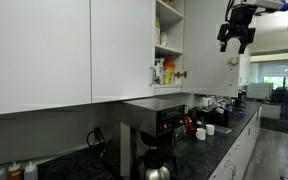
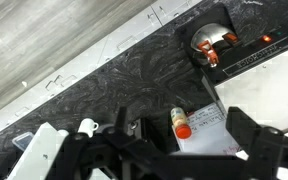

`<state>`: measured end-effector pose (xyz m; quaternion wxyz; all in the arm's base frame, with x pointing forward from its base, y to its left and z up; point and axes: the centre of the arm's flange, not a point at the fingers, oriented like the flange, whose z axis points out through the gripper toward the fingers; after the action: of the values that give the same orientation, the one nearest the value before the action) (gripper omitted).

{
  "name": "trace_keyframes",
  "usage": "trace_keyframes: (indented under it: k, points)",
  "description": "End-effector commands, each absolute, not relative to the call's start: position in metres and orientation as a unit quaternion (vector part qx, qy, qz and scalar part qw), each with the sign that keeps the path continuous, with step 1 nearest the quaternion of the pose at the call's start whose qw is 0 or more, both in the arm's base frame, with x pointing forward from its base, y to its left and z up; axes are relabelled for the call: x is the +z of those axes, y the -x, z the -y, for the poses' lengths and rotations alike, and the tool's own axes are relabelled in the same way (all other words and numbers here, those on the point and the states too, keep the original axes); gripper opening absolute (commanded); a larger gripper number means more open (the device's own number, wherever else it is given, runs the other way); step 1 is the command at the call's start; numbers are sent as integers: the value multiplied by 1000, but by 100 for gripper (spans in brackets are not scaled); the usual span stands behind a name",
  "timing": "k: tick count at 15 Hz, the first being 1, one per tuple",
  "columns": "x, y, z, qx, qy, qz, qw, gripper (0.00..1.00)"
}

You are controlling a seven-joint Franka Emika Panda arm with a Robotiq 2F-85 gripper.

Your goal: Close the top right cabinet door

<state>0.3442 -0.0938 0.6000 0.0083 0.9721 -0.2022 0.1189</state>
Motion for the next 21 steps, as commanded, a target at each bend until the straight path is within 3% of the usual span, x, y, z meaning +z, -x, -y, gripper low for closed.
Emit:
trace_keyframes:
  k: [1,9,21]
  points:
    - [600,-344,94,119,-972,202,8,100]
    - [603,-347,101,137,-964,229,11,100]
    - [640,-295,228,183,-934,298,79,100]
